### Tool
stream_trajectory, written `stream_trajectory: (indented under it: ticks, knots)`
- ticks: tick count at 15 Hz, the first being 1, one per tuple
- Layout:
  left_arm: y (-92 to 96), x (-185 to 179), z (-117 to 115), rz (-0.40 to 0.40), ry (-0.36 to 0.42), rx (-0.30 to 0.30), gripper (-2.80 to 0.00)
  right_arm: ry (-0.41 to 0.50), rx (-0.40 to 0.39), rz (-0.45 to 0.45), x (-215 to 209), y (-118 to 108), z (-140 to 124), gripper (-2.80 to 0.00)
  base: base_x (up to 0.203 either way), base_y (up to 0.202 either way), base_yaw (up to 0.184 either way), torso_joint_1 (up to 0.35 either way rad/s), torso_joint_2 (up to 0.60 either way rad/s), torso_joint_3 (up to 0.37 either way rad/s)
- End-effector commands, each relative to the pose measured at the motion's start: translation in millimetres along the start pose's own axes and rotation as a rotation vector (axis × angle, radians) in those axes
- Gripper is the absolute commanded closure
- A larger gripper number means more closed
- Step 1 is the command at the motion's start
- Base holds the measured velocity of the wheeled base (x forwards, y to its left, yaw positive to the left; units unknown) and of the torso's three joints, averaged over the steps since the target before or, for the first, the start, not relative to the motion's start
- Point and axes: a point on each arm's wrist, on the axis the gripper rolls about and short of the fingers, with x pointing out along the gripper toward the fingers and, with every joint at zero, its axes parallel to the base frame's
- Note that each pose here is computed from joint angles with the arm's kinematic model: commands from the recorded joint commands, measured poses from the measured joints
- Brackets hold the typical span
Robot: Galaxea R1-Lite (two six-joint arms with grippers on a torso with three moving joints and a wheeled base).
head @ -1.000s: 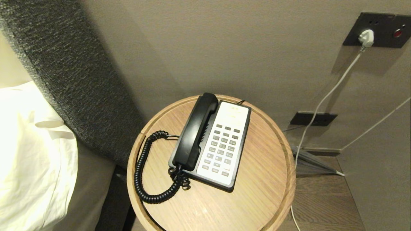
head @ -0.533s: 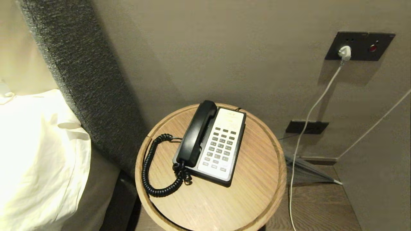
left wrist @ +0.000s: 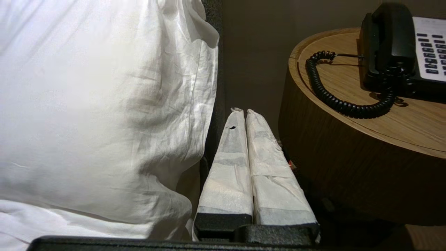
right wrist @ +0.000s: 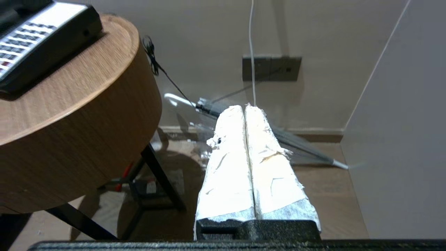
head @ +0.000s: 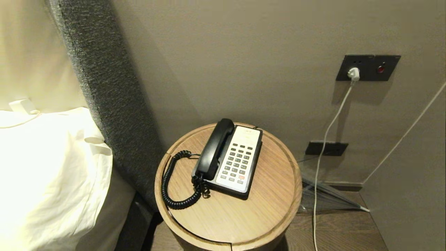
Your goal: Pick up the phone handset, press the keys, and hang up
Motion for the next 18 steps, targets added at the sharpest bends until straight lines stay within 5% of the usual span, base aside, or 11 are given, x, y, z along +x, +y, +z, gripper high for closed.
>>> stream_trajectory:
  ticks: [1, 18]
  knots:
    - [-0.3, 2.3, -11.3, -0.001, 0.041, 0.0, 0.0, 0.02, 0.0, 0.0, 1.4, -0.1, -5.4, 0.0, 0.0, 0.0, 0.0, 0.002, 0.01, 0.2]
    - [-0.3, 2.1, -11.1, -0.002, 0.038, 0.008, 0.0, 0.021, 0.0, 0.0, 1.4, -0.1, -5.5, 0.0, 0.0, 0.0, 0.0, 0.002, 0.0, 0.144]
